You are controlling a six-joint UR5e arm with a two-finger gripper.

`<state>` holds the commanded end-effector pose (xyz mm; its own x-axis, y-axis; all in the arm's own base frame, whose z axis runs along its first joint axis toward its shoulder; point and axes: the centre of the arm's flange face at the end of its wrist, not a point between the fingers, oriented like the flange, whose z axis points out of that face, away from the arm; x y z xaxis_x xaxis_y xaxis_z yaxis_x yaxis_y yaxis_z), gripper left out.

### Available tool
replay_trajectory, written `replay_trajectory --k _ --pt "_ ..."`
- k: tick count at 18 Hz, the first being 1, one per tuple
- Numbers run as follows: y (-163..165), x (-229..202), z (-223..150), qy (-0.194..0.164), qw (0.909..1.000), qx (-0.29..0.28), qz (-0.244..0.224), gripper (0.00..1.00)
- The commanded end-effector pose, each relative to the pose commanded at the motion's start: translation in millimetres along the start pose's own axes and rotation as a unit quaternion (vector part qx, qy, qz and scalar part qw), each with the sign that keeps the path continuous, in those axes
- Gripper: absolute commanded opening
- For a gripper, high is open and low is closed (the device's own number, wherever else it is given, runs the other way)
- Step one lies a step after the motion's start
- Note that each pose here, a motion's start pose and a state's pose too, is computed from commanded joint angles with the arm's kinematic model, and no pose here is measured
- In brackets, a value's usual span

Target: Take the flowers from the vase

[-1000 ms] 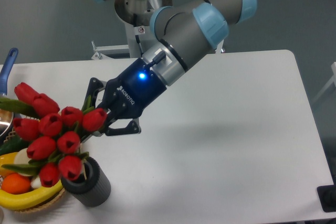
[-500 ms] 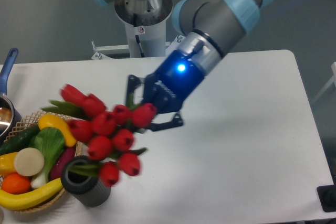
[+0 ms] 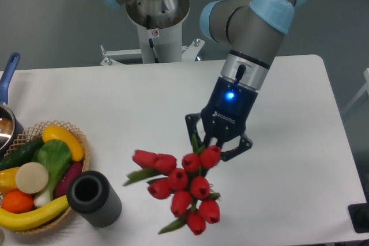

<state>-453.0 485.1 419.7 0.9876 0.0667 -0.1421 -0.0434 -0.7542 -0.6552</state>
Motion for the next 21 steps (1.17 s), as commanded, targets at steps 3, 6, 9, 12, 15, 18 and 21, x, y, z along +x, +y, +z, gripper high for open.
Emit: replay_trajectory --k 3,6,9,12,15,18,21 --pt "12 1 4 0.003 0.9993 -0.036 -0.014 0.00" --pt "14 -2 1 0.017 0.9977 -0.060 -0.029 0.00" --pt "18 -5 -4 -0.005 0.9943 -0.102 -0.029 0.00" --pt "30 -7 -1 -0.018 0.9886 -0.148 -0.016 0.00" --pt "41 -4 -1 0.001 0.9793 -0.202 0.007 0.00" --pt "42 -9 -1 0.006 0.9740 -0.226 0.014 0.00" --pt "40 -9 9 0.013 0.9623 -0.271 0.023 0.00"
